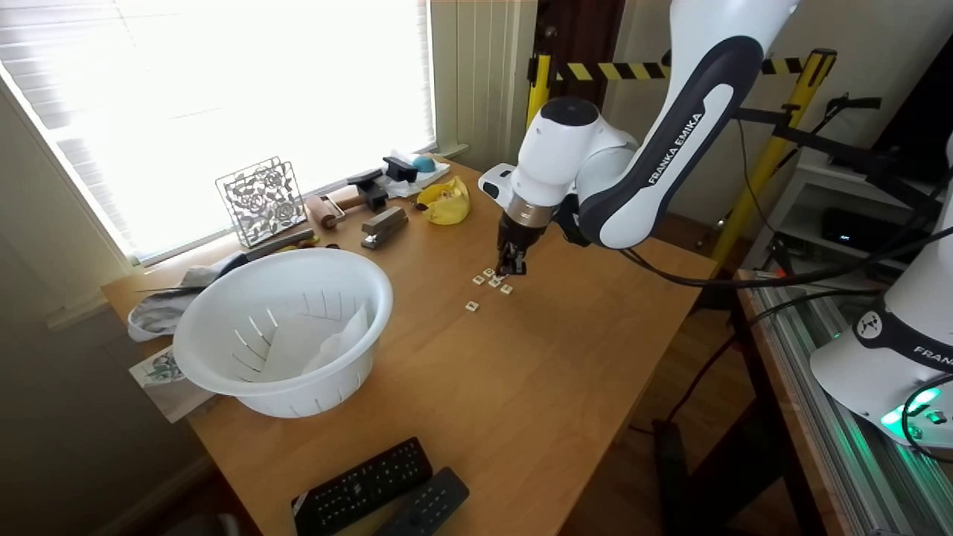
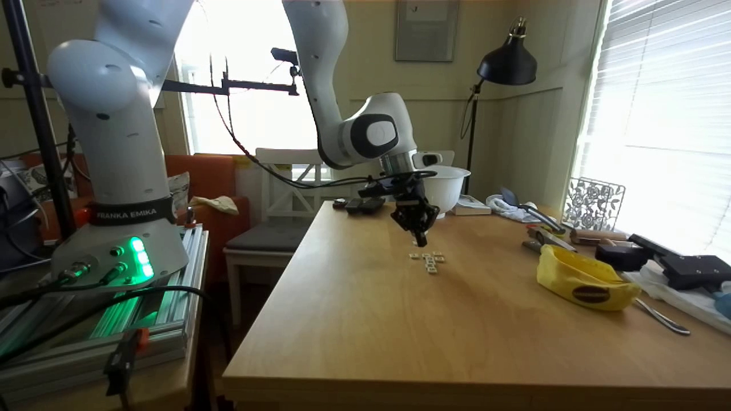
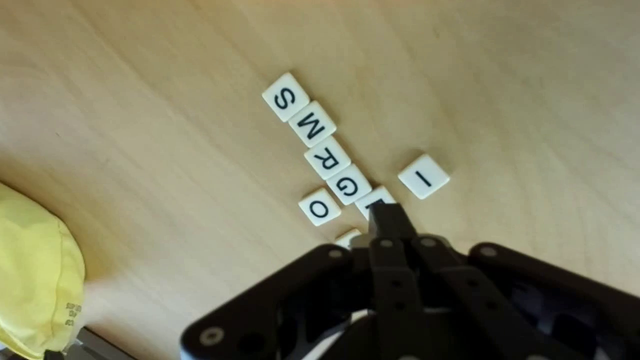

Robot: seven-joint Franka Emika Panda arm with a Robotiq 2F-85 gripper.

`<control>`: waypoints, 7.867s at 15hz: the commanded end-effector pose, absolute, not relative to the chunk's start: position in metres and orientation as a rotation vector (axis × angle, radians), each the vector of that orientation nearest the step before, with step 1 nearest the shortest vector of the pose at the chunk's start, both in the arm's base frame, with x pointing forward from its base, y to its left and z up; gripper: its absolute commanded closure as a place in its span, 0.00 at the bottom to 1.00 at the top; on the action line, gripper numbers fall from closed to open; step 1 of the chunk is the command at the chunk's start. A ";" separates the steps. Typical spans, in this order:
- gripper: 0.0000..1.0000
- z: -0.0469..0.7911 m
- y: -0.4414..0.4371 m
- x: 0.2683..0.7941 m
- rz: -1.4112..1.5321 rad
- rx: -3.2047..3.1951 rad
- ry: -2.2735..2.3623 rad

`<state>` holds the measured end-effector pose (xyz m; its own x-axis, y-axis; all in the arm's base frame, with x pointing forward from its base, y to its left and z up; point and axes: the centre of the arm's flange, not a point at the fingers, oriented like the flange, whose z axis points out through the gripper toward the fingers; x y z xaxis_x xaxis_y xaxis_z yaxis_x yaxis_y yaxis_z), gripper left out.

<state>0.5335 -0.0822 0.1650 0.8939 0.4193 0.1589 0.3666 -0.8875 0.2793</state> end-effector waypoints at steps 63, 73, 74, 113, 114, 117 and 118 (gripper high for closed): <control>1.00 0.134 -0.118 0.553 -0.068 3.174 0.185; 1.00 0.132 -0.121 0.568 -0.007 3.204 0.003; 1.00 0.132 -0.120 0.569 -0.004 3.208 -0.003; 1.00 0.143 -0.113 0.589 -0.042 3.279 -0.429; 1.00 0.142 -0.113 0.590 -0.041 3.279 -0.446; 1.00 0.141 -0.114 0.592 -0.051 3.280 -0.478; 1.00 0.141 -0.114 0.593 -0.052 3.280 -0.492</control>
